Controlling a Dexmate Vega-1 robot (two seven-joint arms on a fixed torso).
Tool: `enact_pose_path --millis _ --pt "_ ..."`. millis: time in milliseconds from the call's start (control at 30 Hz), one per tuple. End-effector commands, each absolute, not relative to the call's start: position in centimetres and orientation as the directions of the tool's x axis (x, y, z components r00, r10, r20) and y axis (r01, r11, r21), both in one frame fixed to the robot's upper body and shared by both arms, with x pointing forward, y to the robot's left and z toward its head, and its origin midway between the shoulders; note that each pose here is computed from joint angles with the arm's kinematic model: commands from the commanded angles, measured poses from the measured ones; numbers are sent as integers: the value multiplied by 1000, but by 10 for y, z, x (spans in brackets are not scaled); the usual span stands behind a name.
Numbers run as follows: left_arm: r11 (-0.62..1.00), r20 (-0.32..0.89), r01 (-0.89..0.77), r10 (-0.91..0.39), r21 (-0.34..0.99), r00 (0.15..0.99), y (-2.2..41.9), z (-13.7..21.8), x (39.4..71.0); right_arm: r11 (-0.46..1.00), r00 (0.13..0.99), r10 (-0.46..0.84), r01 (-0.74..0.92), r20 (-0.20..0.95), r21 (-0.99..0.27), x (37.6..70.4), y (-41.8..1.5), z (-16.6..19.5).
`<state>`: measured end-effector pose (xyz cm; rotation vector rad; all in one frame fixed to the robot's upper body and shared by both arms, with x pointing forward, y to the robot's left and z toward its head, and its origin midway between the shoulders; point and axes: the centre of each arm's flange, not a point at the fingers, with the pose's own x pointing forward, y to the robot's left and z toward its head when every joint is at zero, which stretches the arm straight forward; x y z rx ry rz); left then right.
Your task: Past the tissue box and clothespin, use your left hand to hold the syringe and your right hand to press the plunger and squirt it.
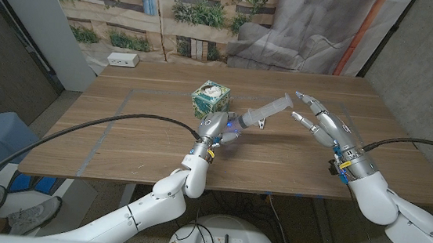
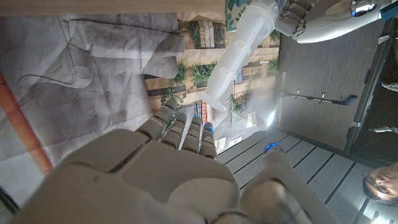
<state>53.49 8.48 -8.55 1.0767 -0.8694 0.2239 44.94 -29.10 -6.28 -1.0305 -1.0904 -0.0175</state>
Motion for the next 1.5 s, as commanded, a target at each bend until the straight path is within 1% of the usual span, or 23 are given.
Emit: enact_pose_path --millis 33,300,567,1167,1500 --pt "486 712 -550 -256 679 653 82 -85 537 518 510 499 473 701 -713 452 -288 -60" --pt "483 716 -556 -253 676 651 82 -83 538 479 507 523 491 686 -728 453 -288 -58" --pt "486 719 -557 -256 673 646 79 -84 535 477 500 530 492 685 -728 453 -289 -58" --pt "508 726 -550 -257 663 638 74 -85 539 419 494 562 521 663 -744 452 -285 -54" --pt "509 724 -544 -268 667 636 73 -85 540 430 494 575 495 652 -755 455 -284 -54"
